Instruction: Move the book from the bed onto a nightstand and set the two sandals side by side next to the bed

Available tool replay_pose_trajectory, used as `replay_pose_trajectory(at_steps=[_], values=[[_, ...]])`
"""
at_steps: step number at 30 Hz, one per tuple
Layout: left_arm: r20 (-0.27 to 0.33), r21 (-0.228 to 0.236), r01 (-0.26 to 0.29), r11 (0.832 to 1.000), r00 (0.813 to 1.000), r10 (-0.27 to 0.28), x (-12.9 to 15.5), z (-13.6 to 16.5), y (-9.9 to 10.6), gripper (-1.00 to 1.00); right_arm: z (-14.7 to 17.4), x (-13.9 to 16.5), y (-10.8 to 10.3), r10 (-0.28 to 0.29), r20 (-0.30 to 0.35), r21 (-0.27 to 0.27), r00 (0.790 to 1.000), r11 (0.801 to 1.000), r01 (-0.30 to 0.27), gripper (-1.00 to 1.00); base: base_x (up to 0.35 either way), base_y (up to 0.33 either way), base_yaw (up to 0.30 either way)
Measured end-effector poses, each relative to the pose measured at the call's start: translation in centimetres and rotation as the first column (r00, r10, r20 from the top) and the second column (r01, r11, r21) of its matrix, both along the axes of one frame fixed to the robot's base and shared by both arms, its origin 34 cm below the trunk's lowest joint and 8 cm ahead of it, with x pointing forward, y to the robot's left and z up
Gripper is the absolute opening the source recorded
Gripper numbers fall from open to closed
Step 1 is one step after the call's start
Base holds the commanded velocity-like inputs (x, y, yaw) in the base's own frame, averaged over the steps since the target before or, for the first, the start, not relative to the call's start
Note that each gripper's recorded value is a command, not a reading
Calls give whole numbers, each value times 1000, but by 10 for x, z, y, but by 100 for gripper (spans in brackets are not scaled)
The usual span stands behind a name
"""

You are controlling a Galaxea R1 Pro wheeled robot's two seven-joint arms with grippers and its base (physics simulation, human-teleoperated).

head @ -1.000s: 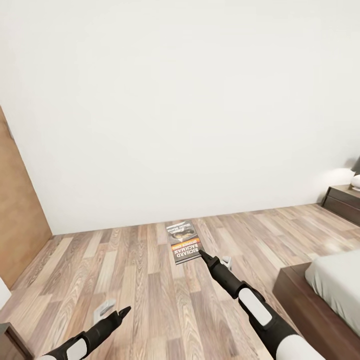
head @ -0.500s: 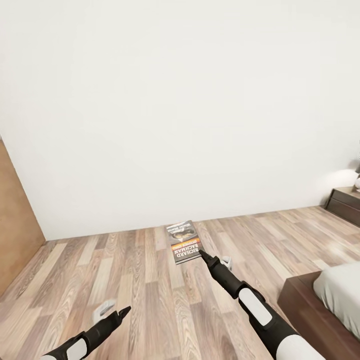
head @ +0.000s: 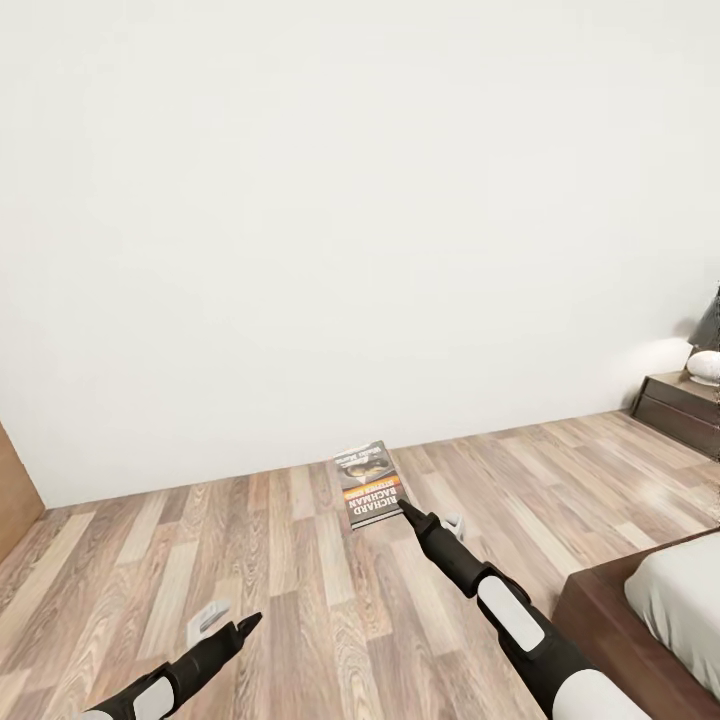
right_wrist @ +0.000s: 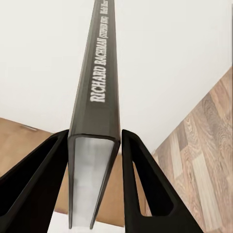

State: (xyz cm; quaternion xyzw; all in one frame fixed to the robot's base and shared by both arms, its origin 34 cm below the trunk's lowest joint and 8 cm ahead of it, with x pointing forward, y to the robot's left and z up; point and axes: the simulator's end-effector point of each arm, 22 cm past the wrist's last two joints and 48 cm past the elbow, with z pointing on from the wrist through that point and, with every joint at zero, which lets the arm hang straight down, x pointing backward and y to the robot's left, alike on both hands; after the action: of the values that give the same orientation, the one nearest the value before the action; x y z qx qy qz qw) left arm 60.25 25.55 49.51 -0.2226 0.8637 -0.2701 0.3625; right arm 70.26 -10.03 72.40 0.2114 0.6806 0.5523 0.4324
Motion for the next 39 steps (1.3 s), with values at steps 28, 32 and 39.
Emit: replay_pose_trajectory(at_steps=[28,32,39], values=[[0,0,0,1000,1000,0,0,0,0,100,0,0,0,0,-1,0,1000,1000,0,-100,294,16,-109],[0,0,0,1000,1000,0,0,0,0,100,0,0,0,0,0,0,1000,1000,0,-100,294,85,-28],[0,0,0,1000,1000,0,0,0,0,100,0,0,0,1,0,1,1000,1000,-1,-100,294,110,-31]])
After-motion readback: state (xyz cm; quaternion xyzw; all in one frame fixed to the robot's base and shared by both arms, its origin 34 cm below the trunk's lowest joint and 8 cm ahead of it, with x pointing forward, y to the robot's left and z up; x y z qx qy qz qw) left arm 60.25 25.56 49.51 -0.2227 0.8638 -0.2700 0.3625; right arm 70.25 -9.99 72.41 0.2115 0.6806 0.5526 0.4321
